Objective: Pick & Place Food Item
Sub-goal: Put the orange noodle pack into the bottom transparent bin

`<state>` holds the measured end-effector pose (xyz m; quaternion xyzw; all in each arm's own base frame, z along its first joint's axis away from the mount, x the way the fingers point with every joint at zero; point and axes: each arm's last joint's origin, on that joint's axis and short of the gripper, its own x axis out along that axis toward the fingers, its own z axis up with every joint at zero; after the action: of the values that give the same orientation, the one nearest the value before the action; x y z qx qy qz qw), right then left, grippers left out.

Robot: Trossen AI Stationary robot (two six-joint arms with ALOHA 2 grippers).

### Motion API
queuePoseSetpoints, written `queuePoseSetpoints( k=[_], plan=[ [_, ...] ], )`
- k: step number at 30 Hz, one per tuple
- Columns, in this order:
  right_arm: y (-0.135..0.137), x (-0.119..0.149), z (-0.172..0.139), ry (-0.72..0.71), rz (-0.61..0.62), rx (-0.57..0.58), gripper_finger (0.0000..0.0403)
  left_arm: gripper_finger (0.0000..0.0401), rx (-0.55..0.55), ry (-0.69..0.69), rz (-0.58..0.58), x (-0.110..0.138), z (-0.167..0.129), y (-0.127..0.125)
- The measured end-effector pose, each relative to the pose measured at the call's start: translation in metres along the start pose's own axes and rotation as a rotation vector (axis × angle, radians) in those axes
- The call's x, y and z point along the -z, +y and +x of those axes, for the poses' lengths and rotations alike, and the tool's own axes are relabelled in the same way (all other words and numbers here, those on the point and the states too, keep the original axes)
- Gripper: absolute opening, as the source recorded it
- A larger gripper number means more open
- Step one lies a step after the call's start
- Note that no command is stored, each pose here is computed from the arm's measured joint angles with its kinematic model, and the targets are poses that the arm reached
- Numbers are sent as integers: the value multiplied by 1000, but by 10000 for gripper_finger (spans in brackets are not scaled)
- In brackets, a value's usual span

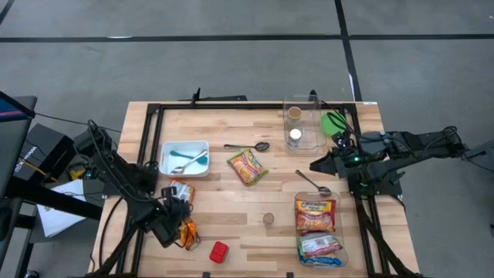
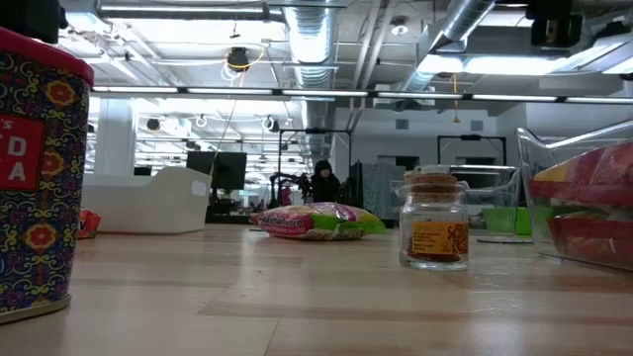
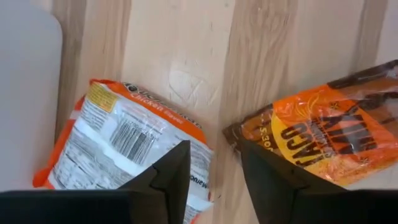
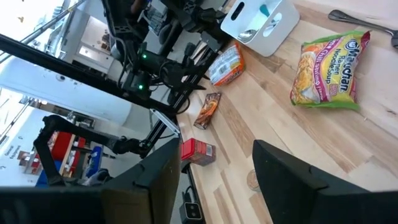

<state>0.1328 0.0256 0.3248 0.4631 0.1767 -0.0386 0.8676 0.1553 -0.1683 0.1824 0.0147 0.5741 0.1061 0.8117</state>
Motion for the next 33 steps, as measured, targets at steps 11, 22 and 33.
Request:
queuePoseSetpoints(
  k=[11,22,33],
  plan=[
    [-4,3,0,27,-17,46,193,133,-48,37,74,4,8,0],
    [-5,3,0,30,-11,53,193,121,-123,101,181,7,34,-11],
    [-6,4,0,38,3,64,193,28,-170,152,164,5,40,-6]
  ],
)
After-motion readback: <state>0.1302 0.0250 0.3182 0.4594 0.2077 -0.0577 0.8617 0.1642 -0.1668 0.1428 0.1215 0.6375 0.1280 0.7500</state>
